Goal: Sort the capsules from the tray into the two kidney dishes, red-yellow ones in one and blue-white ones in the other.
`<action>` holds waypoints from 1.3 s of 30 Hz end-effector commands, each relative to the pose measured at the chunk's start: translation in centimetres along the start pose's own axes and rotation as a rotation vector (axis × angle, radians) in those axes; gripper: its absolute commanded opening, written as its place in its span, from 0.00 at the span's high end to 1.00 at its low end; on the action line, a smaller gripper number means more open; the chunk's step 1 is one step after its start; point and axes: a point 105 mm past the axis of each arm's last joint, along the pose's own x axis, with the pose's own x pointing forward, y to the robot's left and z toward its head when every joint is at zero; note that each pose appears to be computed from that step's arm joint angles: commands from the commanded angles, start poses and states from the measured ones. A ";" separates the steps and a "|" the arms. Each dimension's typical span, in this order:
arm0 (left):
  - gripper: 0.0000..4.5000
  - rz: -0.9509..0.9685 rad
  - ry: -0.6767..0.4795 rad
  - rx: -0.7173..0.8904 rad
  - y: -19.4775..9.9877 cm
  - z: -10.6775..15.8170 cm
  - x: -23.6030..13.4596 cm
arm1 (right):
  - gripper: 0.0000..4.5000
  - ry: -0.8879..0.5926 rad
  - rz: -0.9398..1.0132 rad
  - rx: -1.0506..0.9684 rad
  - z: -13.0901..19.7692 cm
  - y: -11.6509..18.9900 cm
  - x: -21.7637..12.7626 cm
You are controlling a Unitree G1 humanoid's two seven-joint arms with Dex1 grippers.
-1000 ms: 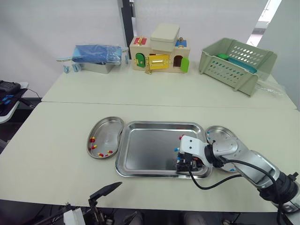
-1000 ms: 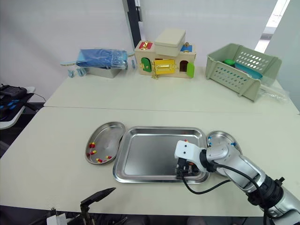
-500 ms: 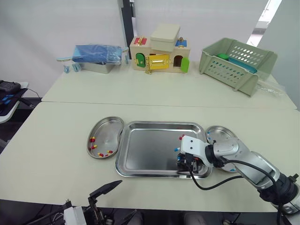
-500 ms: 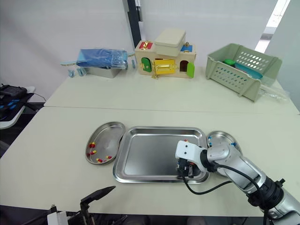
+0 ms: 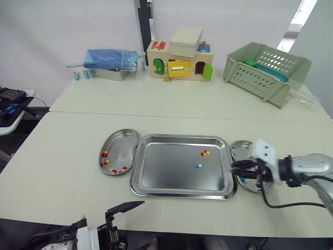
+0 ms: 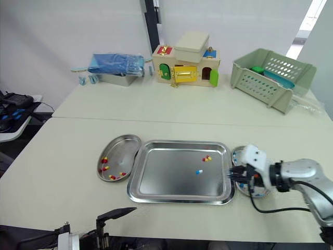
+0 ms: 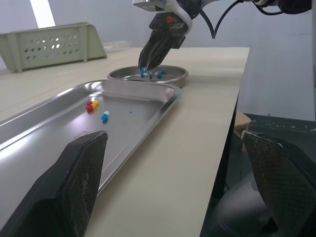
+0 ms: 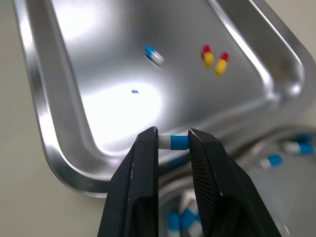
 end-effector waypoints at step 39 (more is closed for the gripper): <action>0.00 0.441 0.231 0.017 11.0 4.0 -4.4 | 0.01 -0.077 -0.221 0.121 -4.2 -3.9 -9.5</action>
